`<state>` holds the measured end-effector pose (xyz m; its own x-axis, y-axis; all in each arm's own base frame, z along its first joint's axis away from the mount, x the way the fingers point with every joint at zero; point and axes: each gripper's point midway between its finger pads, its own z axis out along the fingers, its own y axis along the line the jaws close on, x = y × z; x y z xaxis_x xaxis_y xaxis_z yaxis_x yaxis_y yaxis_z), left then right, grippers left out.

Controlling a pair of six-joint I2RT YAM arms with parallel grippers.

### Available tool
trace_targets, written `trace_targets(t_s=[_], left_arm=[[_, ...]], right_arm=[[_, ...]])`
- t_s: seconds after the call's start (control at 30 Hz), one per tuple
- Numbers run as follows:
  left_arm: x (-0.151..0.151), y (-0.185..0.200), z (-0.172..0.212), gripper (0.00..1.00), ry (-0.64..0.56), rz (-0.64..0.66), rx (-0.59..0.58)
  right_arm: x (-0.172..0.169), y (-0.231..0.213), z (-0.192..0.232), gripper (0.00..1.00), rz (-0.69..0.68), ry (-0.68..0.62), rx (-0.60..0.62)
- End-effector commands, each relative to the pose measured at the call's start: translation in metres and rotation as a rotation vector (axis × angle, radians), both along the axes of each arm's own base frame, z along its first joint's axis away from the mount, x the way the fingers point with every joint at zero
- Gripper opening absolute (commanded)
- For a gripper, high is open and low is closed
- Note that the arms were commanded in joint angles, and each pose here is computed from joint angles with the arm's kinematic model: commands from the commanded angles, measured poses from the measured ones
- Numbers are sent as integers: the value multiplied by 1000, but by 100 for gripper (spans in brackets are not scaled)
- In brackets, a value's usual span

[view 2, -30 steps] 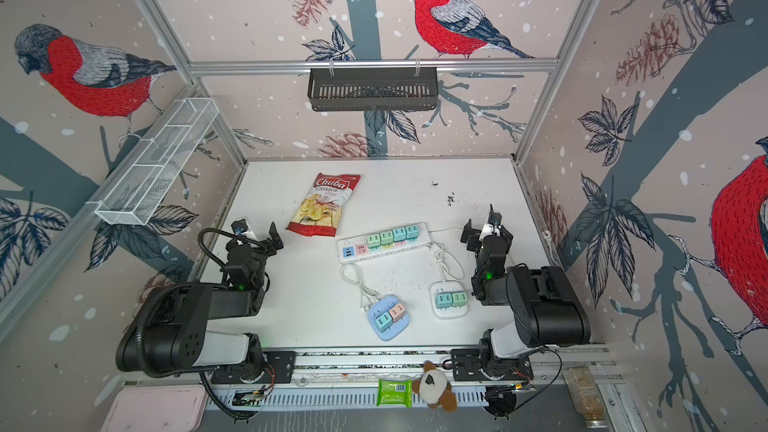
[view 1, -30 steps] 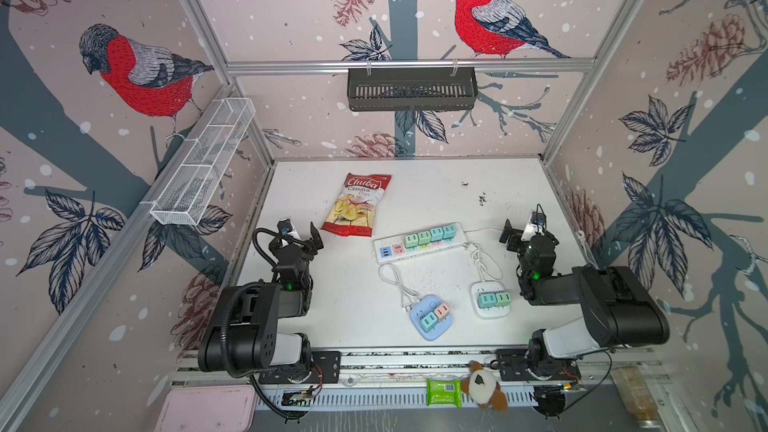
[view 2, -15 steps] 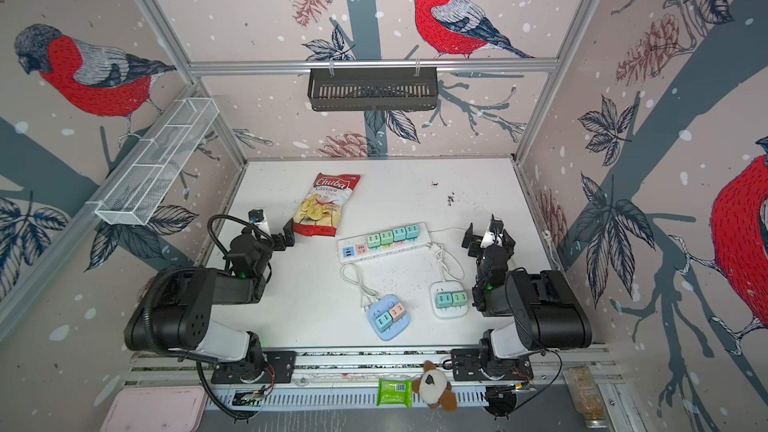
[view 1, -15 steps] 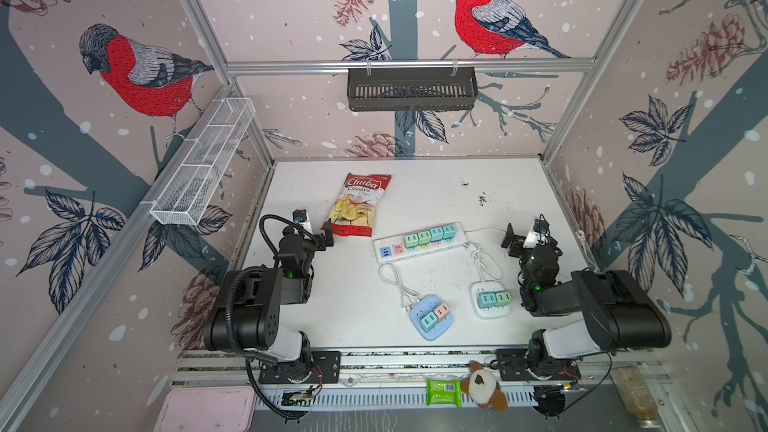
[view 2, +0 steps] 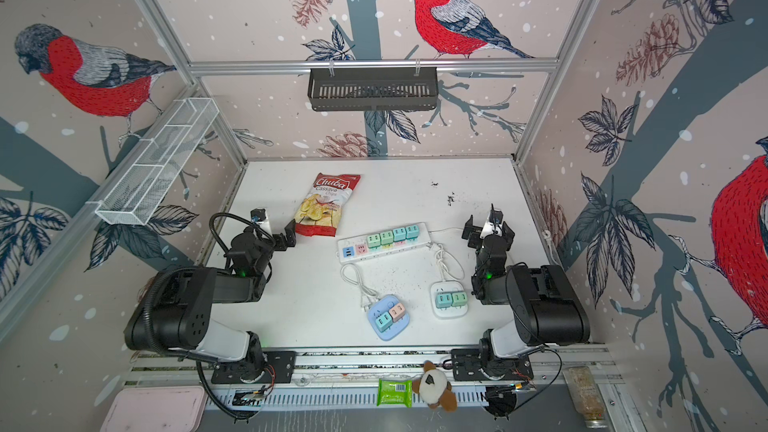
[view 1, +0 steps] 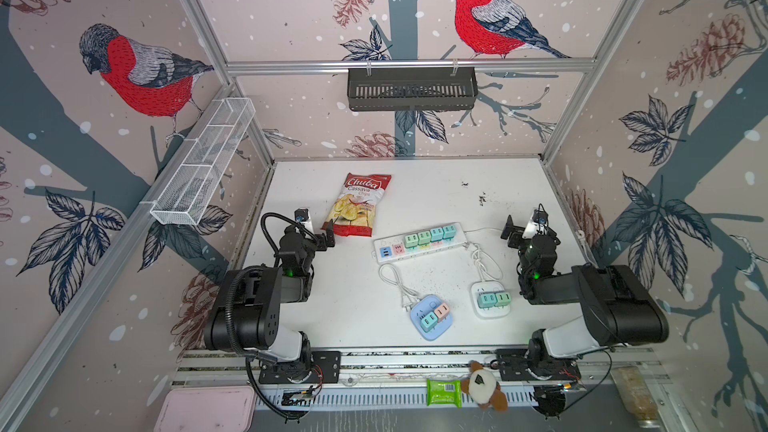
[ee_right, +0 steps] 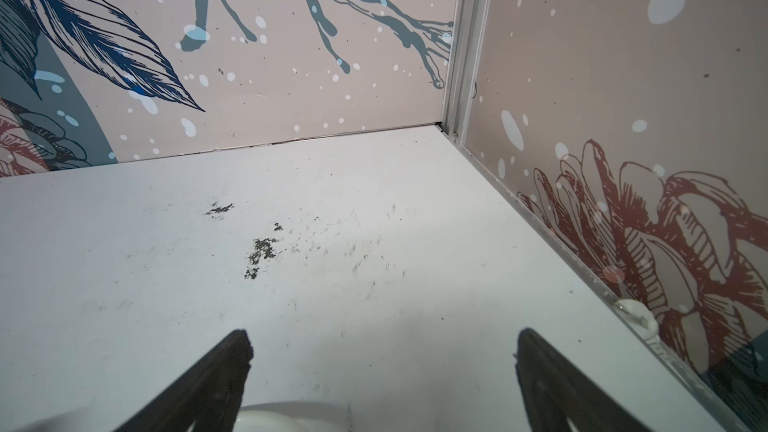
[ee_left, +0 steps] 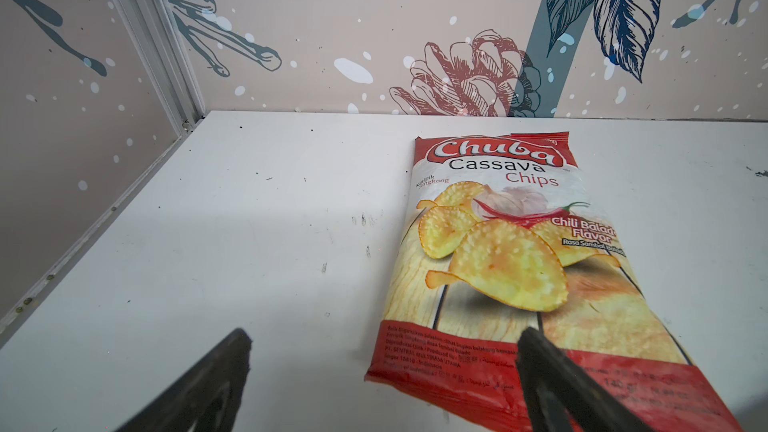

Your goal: Insert the plug

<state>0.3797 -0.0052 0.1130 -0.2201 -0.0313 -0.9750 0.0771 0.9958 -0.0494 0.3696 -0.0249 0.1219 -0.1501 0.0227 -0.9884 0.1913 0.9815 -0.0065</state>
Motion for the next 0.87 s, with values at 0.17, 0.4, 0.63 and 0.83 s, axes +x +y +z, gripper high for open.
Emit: trace_targets(t_s=[0.17, 0.4, 0.63, 0.83], left_arm=[[3, 0, 9, 99, -34, -6, 9], [3, -1, 9, 99, -35, -7, 10], [3, 0, 9, 99, -34, -6, 10], [3, -1, 9, 99, -35, -7, 10]], right_arm=[[2, 2, 3, 100, 11, -11, 4], [3, 2, 4, 100, 10, -11, 4], [4, 3, 3, 100, 14, -7, 5], [3, 2, 3, 100, 16, -9, 5]])
